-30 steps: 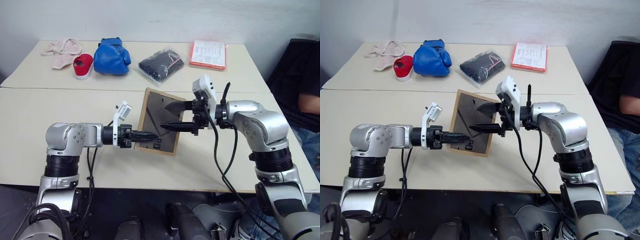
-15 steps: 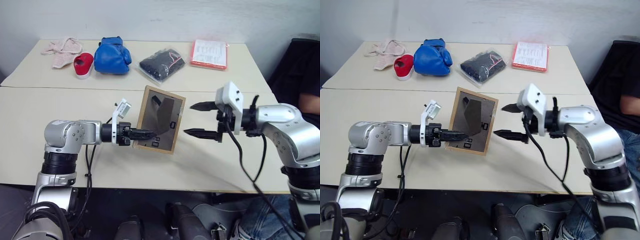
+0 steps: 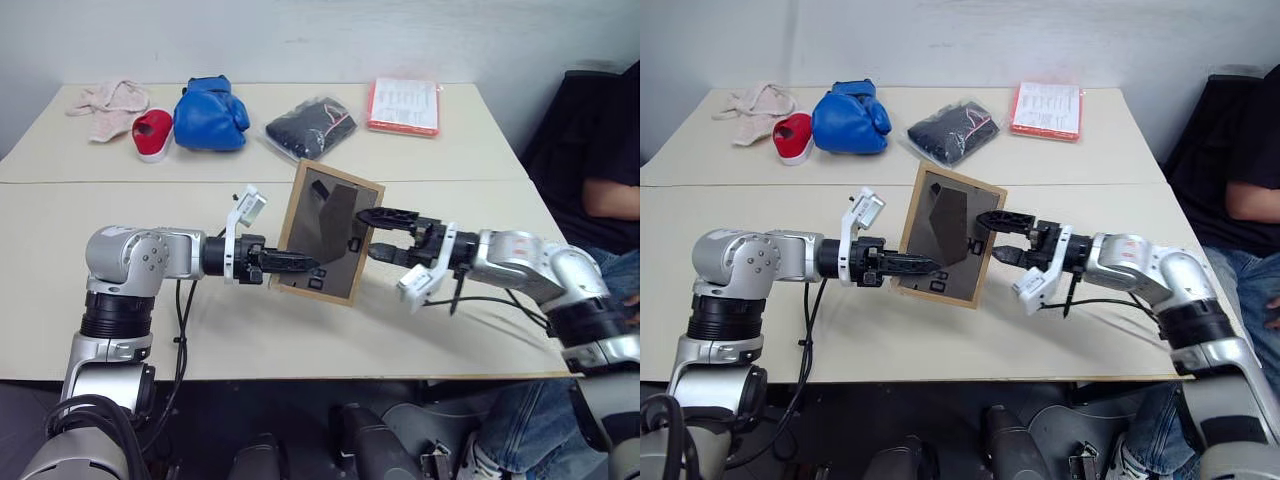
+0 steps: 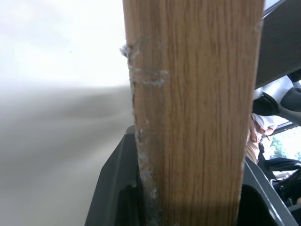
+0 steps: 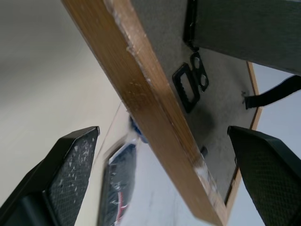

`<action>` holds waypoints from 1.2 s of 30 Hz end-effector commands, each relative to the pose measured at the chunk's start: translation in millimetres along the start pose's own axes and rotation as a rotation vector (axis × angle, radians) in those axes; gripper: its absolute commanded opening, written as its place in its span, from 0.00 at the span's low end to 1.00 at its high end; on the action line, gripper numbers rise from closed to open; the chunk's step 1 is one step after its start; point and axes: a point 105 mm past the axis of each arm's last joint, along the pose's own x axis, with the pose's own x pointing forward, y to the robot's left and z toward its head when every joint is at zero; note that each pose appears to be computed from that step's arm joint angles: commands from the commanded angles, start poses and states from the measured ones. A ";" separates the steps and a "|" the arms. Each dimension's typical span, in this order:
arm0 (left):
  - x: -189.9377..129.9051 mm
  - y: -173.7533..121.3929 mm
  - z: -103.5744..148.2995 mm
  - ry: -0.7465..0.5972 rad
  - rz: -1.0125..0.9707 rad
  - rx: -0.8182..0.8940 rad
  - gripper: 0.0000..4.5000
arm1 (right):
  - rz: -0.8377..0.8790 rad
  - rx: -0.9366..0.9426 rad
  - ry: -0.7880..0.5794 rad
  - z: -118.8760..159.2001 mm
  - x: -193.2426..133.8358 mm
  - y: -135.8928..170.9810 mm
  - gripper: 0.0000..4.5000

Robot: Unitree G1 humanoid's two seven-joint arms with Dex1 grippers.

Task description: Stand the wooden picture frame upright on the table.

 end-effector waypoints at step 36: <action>-92.8 -55.4 31.7 -0.467 0.512 0.803 1.00 | 0.041 2.050 -0.044 15.8 58.3 48.8 0.28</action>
